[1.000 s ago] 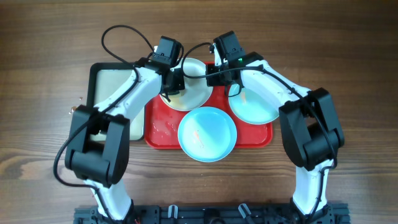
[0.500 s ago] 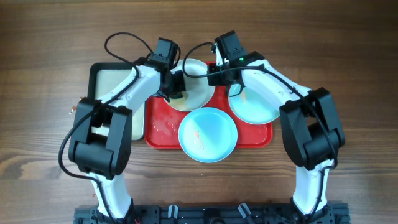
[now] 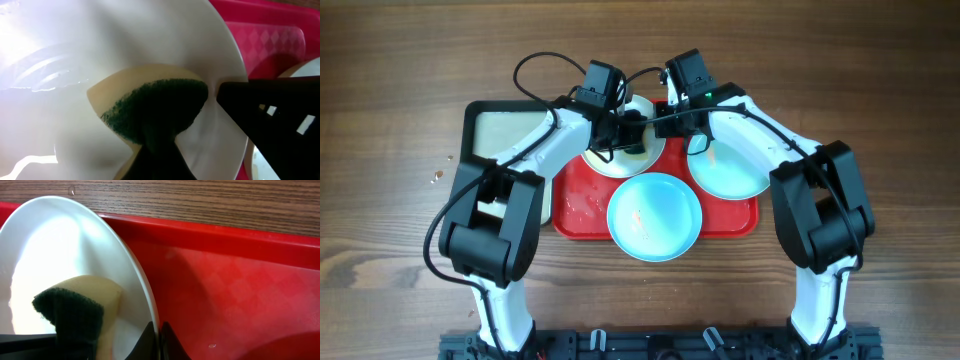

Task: Clean dirty plates on tray and stack at the side
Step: 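Move the left gripper with sponge back over the black tray, then lift the white plate with the right gripper and carry it rightward, then place the white plate on the table right of the red tray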

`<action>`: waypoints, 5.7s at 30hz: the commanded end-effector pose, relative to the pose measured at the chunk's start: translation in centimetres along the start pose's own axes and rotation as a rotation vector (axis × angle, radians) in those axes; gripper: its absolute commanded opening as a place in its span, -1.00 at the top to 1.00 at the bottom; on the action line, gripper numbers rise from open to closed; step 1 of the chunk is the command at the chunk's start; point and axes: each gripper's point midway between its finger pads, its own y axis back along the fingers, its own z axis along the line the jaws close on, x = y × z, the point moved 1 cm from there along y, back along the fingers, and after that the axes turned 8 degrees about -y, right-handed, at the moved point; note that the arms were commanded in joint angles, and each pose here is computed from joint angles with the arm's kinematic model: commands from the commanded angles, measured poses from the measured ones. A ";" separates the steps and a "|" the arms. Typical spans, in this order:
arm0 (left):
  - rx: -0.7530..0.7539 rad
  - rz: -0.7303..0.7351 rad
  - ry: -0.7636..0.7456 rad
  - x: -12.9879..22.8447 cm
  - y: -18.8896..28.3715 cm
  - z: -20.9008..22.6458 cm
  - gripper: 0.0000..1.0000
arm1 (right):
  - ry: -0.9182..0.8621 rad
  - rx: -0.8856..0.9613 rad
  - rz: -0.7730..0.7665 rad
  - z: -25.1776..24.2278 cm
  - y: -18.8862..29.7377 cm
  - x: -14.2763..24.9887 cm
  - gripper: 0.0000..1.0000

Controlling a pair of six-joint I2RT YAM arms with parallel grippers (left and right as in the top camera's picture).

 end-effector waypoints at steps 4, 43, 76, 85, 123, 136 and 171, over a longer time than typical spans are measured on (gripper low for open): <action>0.035 -0.192 0.019 -5.3 6.8 0.3 0.92 | 0.012 -0.051 -0.012 1.6 0.9 -0.3 0.78; -0.322 -0.244 0.489 2.7 25.8 18.6 0.92 | 0.017 -0.046 -0.073 2.0 0.9 -2.7 0.91; -0.495 -0.096 0.524 6.7 26.3 20.3 0.92 | 0.604 0.030 -0.719 23.1 9.9 -3.9 0.91; -0.495 -0.094 0.525 6.7 26.3 20.2 0.92 | 0.910 0.091 -0.846 25.9 11.8 -4.5 0.91; -0.495 -0.103 0.526 6.6 26.3 20.3 0.92 | 1.406 0.127 -1.057 31.6 15.0 -3.1 0.91; -0.495 -0.103 0.526 6.6 26.3 20.3 0.92 | 0.813 -0.114 -0.955 28.3 14.1 -5.8 0.91; -0.412 -0.184 0.495 4.4 26.0 19.6 0.92 | -0.544 0.219 -0.250 -27.6 16.4 -9.3 0.91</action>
